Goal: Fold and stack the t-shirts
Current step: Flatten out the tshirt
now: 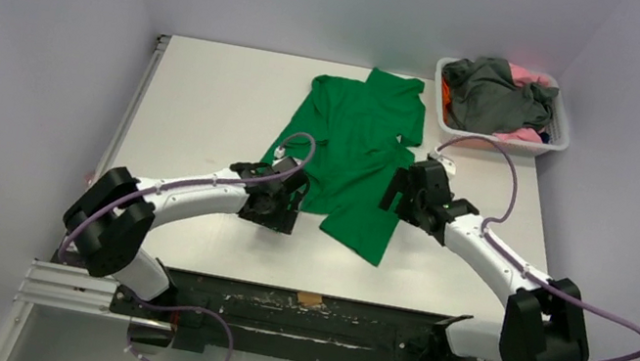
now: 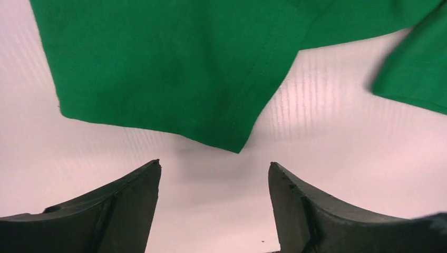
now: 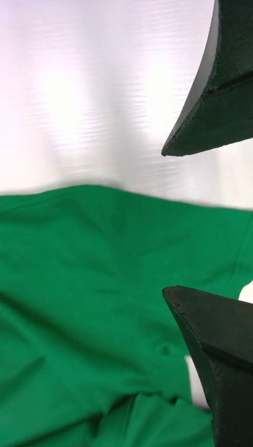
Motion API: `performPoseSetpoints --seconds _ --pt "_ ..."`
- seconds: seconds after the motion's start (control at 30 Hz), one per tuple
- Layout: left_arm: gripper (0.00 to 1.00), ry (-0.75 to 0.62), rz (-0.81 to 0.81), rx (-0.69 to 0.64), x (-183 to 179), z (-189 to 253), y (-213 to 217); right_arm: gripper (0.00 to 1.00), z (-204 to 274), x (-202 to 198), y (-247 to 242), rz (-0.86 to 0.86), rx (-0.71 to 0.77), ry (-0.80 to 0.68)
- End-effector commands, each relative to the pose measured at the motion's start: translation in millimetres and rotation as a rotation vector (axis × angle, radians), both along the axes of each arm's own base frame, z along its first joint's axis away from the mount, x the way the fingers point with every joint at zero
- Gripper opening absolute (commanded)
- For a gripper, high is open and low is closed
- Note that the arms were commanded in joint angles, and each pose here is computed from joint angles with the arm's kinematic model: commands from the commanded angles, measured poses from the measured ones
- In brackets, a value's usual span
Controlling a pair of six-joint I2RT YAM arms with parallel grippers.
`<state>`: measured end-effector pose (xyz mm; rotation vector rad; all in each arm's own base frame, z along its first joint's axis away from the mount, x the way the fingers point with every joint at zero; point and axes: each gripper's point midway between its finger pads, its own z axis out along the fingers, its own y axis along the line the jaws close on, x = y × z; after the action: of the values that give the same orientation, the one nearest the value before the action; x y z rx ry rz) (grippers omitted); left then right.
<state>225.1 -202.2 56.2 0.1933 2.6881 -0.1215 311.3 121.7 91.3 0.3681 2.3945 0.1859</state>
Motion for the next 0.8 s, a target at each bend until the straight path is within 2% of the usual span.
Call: performPoseSetpoints --seconds 0.0,0.4,0.5,0.6,0.77 --pt "0.68 0.025 -0.018 0.0 4 -17 -8 0.91 -17 -19 9 0.021 0.054 0.027" --pt "0.4 0.089 0.004 0.082 13 -51 -12 0.88 -38 -53 23 0.057 -0.037 0.085" --pt "0.25 0.095 0.009 0.104 16 -55 -12 0.87 -47 -65 24 0.066 -0.049 0.118" --pt "0.0 0.096 0.023 0.119 18 -58 -11 0.85 -52 -75 28 0.078 -0.042 0.139" --pt "0.0 0.059 0.013 0.057 17 -44 -15 0.82 -49 -96 42 0.132 -0.068 0.151"
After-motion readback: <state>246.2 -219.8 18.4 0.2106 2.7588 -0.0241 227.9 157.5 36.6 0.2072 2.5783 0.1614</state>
